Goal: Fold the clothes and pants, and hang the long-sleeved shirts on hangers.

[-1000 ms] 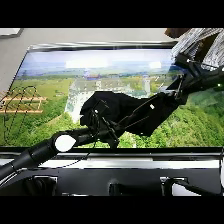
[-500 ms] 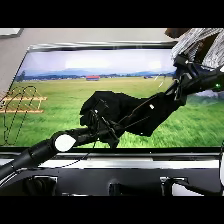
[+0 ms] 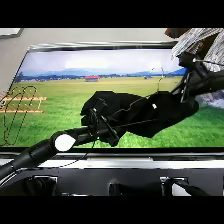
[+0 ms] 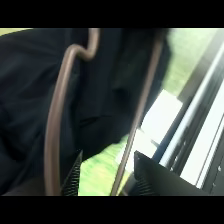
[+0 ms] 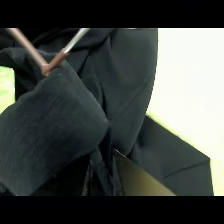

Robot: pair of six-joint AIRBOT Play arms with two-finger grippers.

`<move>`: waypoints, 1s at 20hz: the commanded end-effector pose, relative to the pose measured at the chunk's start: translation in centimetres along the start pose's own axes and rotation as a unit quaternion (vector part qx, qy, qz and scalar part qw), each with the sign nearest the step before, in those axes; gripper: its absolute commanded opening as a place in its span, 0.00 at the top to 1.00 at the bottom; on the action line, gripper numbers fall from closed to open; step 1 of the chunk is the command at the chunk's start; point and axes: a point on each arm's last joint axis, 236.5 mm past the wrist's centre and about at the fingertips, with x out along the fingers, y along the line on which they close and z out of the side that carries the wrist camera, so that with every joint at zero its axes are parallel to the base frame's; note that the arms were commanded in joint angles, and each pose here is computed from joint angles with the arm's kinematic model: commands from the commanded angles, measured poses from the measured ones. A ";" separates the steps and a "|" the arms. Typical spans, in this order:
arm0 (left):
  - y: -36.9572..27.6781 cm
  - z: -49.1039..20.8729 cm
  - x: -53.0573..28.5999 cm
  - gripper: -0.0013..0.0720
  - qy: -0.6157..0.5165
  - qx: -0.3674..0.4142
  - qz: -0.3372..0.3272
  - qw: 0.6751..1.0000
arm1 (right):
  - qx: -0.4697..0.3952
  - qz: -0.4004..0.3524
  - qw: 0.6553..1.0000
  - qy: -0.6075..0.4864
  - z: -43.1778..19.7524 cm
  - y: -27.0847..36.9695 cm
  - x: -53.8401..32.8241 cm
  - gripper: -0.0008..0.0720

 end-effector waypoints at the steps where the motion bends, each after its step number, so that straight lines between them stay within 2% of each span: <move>1: 1.2 0.7 -0.1 0.44 -0.013 -0.039 0.015 0.999 | 0.002 -0.030 0.999 0.017 0.0 0.8 -2.2 0.96; 2: 1.6 0.8 -0.2 0.33 -0.015 -0.052 0.019 0.998 | -0.002 -0.040 0.999 0.022 0.0 0.9 -2.8 0.96; 3: 2.2 1.1 -0.4 0.15 -0.019 -0.073 0.024 0.997 | -0.003 -0.048 0.999 0.025 0.0 1.0 -3.3 0.96; 8: 9.0 3.1 -4.7 0.15 -0.044 -0.243 0.070 0.967 | 0.013 -0.061 0.998 0.025 0.3 1.3 -4.1 0.96; 11: 11.9 -1.5 -7.5 0.17 0.051 -0.303 0.104 0.946 | 0.013 -0.062 0.998 0.023 0.4 1.3 -4.1 0.96; 14: 9.6 -6.7 -7.8 0.17 0.169 -0.244 0.113 0.948 | 0.017 -0.062 0.998 0.022 0.4 1.3 -4.1 0.96; 20: 0.8 -11.4 -2.1 0.15 0.239 -0.090 0.104 0.961 | 0.030 -0.062 0.997 0.022 0.4 1.2 -4.1 0.96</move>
